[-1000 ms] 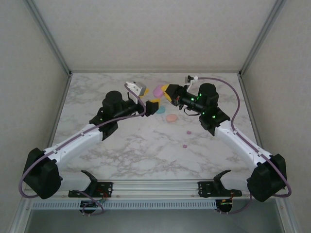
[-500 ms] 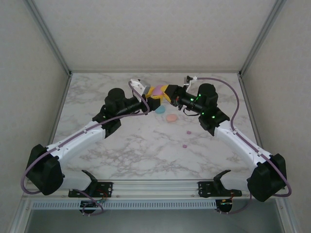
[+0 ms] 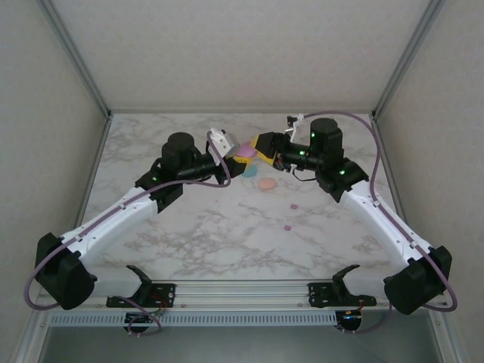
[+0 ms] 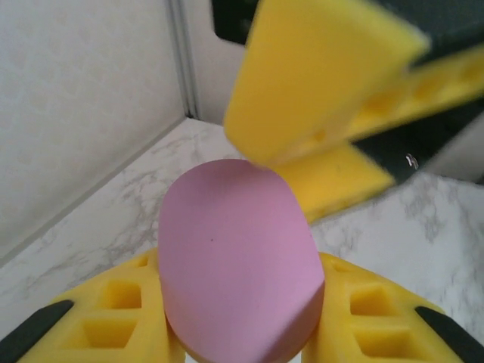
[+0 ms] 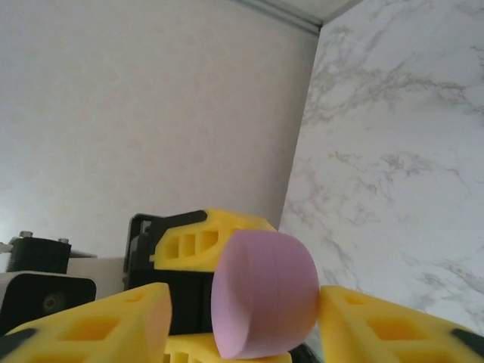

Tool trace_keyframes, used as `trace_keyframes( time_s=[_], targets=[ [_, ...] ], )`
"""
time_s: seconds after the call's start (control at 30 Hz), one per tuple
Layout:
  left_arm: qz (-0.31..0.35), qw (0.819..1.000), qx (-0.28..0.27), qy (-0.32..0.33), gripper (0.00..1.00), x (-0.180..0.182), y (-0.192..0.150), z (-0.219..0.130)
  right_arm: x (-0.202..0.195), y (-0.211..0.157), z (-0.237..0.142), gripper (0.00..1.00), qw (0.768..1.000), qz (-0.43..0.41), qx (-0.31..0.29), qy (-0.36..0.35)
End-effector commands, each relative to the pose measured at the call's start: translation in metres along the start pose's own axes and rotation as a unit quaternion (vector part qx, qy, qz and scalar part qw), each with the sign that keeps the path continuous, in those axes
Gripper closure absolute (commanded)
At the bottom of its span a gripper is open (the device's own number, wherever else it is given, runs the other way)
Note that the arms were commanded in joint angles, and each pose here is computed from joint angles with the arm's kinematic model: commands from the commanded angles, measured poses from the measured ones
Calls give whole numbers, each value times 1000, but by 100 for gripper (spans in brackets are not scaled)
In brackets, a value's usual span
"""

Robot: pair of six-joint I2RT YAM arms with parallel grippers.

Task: Insert the wireless bluetooth earbuds into the charging case

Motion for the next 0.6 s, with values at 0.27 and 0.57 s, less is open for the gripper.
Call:
trace_keyframes(
  time_s=[0.27, 0.57],
  targets=[
    [72, 989, 68, -110, 74, -14, 18, -17, 5, -6, 3, 47, 980, -56, 187, 29],
    [68, 989, 68, -115, 72, -13, 18, -16, 6, -8, 2, 61, 974, -54, 209, 69]
  ],
)
Point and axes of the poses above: each hand's point on the last joint's axis, 136 mm out from that joint toward the fingers, its own z axis out along the fingers, its own x axis along the line the jaws close on, y = z × x, the point moved 10 cm from there along -z, back along the fingers, and after that the axes turned 3 degrees about -z, right-handed, at the moved point
